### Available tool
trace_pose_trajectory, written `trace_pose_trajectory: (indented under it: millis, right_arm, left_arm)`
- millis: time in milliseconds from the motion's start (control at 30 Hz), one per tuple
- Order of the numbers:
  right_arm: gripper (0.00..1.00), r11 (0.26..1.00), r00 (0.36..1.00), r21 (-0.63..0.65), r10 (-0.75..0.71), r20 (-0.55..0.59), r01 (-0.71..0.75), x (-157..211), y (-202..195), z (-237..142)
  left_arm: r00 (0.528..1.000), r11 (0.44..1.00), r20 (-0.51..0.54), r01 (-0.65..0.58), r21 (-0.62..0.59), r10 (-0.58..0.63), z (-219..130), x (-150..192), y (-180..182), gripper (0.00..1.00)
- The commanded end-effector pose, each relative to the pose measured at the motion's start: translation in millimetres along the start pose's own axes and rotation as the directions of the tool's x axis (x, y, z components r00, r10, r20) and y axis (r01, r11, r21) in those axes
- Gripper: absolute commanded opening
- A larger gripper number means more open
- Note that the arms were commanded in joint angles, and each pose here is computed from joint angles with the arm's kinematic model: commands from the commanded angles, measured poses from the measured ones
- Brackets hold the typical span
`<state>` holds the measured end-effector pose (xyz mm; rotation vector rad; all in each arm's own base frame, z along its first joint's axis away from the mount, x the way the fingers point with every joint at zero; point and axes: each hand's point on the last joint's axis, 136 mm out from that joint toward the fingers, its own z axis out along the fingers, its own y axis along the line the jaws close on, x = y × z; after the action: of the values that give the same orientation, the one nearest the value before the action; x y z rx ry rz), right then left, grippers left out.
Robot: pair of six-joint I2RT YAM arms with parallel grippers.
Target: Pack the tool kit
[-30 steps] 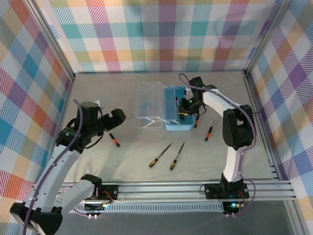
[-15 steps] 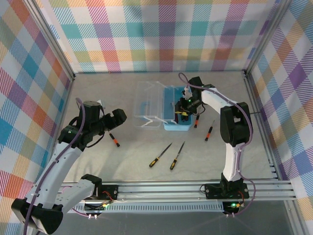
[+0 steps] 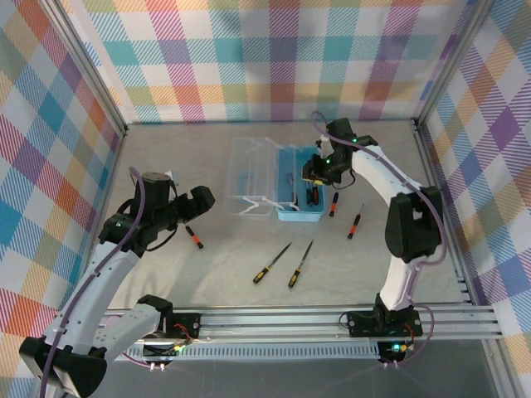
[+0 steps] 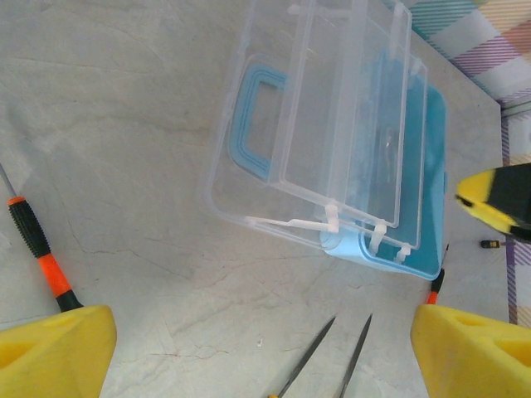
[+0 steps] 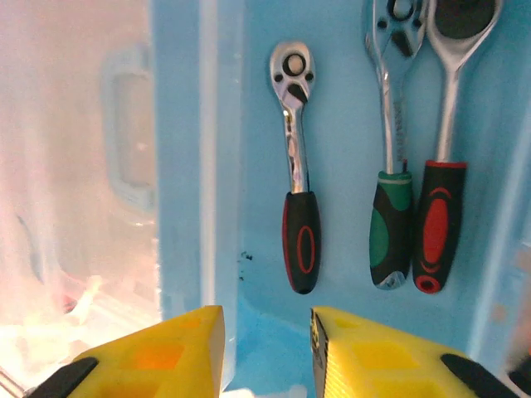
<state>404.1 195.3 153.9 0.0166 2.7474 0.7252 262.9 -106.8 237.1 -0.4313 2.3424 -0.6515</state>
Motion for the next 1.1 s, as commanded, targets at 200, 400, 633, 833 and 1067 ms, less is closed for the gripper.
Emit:
trace_pose_trajectory:
  millis: [200, 400, 633, 833, 1067]
  right_arm:
    - [0.39, 0.956, 0.959, 0.260, 0.062, 0.275, -0.136, 33.2, -49.1, -87.3]
    - [0.62, 0.806, 0.897, 0.468, 0.164, 0.411, -0.362, 56.2, -132.2, -122.4]
    - [0.67, 0.617, 0.806, 0.529, 0.351, 0.478, -0.582, 39.2, -209.9, -132.8]
    - [0.68, 0.462, 0.768, 0.614, 0.418, 0.485, -0.640, 17.5, -267.3, -117.5]
    - [0.67, 0.390, 0.712, 0.614, 0.528, 0.462, -0.687, 3.6, -310.4, -94.9]
  left_arm:
    - [0.996, 0.997, 0.078, 0.045, -0.070, -0.039, -16.0, 2.3, 23.4, 0.90]
    - [0.992, 0.996, 0.089, 0.087, -0.030, -0.084, -13.0, 9.3, 25.9, 0.89]
    - [0.993, 0.995, 0.071, 0.096, 0.008, -0.096, -7.4, 13.3, 21.3, 0.89]
    - [0.993, 0.993, 0.044, 0.105, 0.049, -0.107, 2.1, 19.3, 17.2, 0.89]
    - [0.995, 0.992, 0.021, 0.097, 0.083, -0.099, 5.0, 22.2, 10.7, 0.89]
